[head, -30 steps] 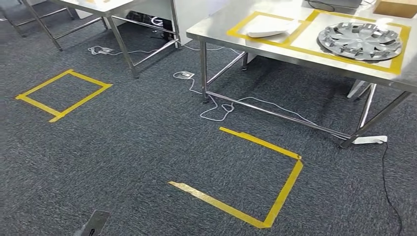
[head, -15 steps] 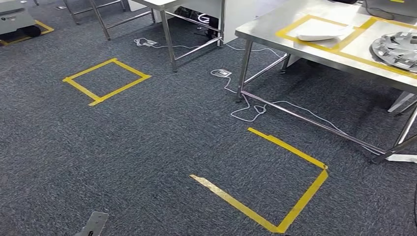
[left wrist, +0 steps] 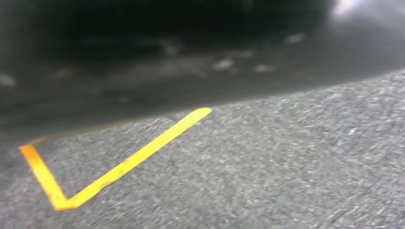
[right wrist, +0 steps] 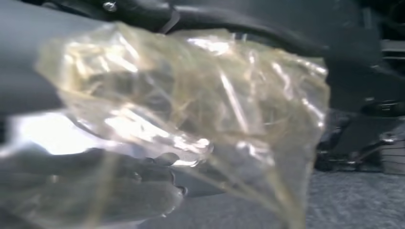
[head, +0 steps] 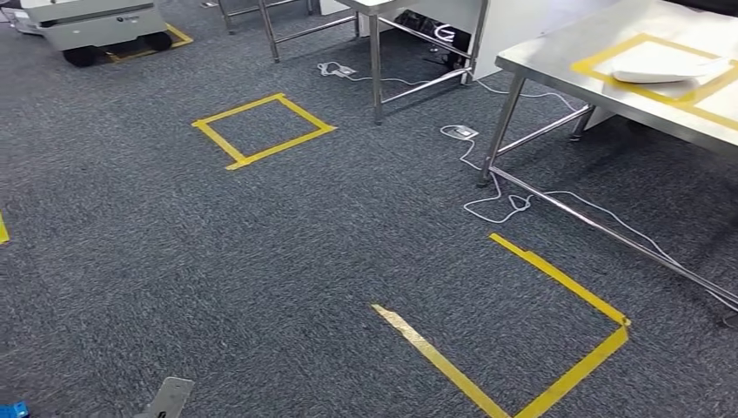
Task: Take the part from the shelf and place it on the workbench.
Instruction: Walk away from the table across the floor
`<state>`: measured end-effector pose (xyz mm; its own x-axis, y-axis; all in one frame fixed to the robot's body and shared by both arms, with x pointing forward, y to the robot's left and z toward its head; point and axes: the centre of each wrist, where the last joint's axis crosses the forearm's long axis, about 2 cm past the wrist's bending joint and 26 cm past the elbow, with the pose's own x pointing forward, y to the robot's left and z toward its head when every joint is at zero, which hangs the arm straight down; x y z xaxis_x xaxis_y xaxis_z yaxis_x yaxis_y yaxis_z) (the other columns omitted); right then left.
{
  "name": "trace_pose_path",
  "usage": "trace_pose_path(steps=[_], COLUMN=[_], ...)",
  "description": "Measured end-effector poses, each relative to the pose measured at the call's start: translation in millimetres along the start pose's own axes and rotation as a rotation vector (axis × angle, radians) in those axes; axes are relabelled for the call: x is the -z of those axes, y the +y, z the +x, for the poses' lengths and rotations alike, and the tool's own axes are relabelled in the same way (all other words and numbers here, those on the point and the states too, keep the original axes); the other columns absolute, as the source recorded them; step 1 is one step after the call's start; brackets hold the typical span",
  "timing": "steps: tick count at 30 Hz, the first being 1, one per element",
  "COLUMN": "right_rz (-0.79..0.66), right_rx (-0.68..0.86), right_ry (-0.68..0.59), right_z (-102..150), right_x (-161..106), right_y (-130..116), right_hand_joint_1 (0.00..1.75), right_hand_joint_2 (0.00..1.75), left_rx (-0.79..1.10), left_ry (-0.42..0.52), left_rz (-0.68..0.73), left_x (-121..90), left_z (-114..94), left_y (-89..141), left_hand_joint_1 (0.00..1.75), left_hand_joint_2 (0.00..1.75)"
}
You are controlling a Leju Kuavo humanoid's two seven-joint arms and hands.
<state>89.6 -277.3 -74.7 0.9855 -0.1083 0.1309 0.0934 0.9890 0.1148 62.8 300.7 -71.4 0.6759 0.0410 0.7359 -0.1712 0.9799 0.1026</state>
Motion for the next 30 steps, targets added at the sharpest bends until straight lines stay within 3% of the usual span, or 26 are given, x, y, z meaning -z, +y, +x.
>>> trace_pose_path(steps=[30], right_rz=[0.0], right_rx=[-0.017], right_ry=[0.013], right_z=[-10.0], right_x=[-3.1], right_y=[-7.9], right_hand_joint_1=[0.0], right_hand_joint_2=[0.0], left_rx=[0.045], left_ry=[0.022], left_rz=[0.021], left_x=[-8.9], left_z=[-11.3], left_y=[4.7], left_hand_joint_1=[0.0], left_hand_joint_2=[0.0])
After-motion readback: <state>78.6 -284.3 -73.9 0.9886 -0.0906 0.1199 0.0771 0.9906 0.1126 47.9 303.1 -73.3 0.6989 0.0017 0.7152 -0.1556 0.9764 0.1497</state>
